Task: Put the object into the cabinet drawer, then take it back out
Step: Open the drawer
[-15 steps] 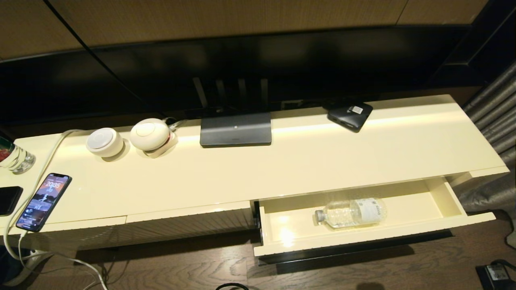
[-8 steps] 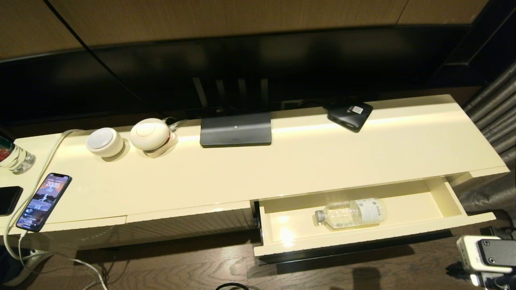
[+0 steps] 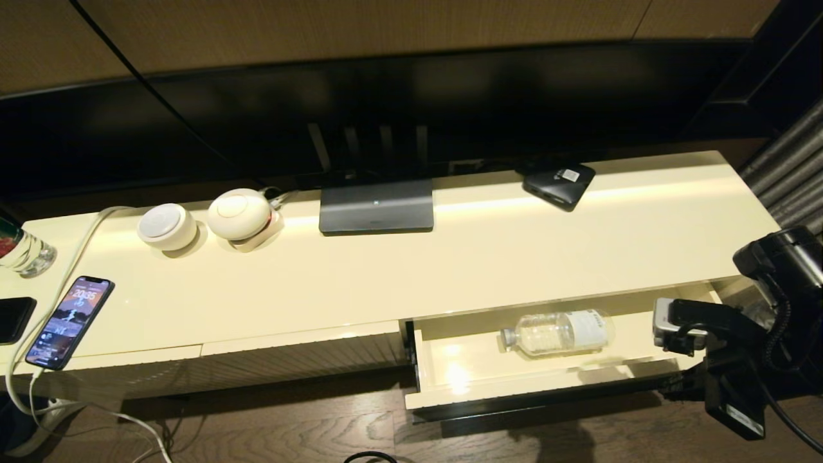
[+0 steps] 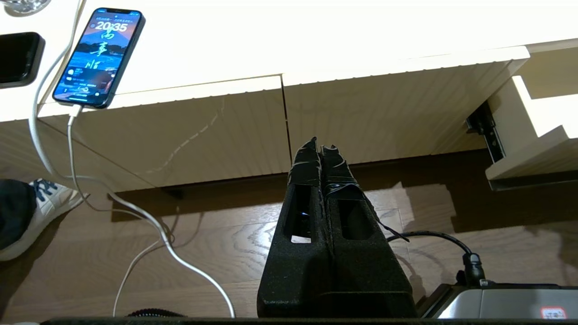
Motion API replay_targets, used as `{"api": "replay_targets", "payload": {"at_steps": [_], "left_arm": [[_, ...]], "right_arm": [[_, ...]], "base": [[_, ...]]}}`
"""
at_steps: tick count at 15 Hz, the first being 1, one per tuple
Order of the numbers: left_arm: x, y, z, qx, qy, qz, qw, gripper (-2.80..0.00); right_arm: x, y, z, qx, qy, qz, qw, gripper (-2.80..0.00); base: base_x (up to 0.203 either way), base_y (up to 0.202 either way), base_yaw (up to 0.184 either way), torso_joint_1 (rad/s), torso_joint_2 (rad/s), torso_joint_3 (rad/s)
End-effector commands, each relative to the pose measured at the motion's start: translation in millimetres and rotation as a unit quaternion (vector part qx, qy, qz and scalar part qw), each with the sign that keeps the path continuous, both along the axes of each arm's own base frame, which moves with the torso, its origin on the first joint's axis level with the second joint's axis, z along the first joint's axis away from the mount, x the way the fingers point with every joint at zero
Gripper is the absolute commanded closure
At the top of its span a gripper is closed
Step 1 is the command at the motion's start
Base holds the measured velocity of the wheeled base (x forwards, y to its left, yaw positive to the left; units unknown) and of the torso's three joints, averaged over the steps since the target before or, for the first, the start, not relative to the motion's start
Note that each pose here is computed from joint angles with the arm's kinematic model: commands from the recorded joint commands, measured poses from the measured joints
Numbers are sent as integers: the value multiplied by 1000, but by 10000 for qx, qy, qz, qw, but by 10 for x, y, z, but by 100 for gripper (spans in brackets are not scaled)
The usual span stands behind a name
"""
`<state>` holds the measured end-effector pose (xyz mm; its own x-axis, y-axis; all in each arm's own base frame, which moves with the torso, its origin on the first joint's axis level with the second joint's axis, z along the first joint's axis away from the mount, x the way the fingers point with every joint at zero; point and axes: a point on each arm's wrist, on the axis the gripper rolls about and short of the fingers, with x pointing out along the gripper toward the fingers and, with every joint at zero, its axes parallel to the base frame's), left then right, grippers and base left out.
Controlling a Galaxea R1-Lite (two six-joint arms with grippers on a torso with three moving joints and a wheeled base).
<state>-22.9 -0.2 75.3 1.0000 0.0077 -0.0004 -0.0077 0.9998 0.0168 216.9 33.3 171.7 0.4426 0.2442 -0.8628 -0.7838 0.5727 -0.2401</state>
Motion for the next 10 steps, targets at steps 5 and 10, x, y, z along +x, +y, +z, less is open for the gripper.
{"api": "replay_targets", "payload": {"at_steps": [5, 10], "left_arm": [[3, 0, -8, 0, 21, 0, 10000, 0], [3, 0, -8, 0, 21, 0, 10000, 0]], "right_arm": [[568, 338, -122, 285, 482, -1544, 9864, 0], [821, 455, -156, 410, 464, -2413, 9685, 0]], "base": [[0, 0, 0, 0, 0, 0], [0, 0, 0, 0, 0, 0]]}}
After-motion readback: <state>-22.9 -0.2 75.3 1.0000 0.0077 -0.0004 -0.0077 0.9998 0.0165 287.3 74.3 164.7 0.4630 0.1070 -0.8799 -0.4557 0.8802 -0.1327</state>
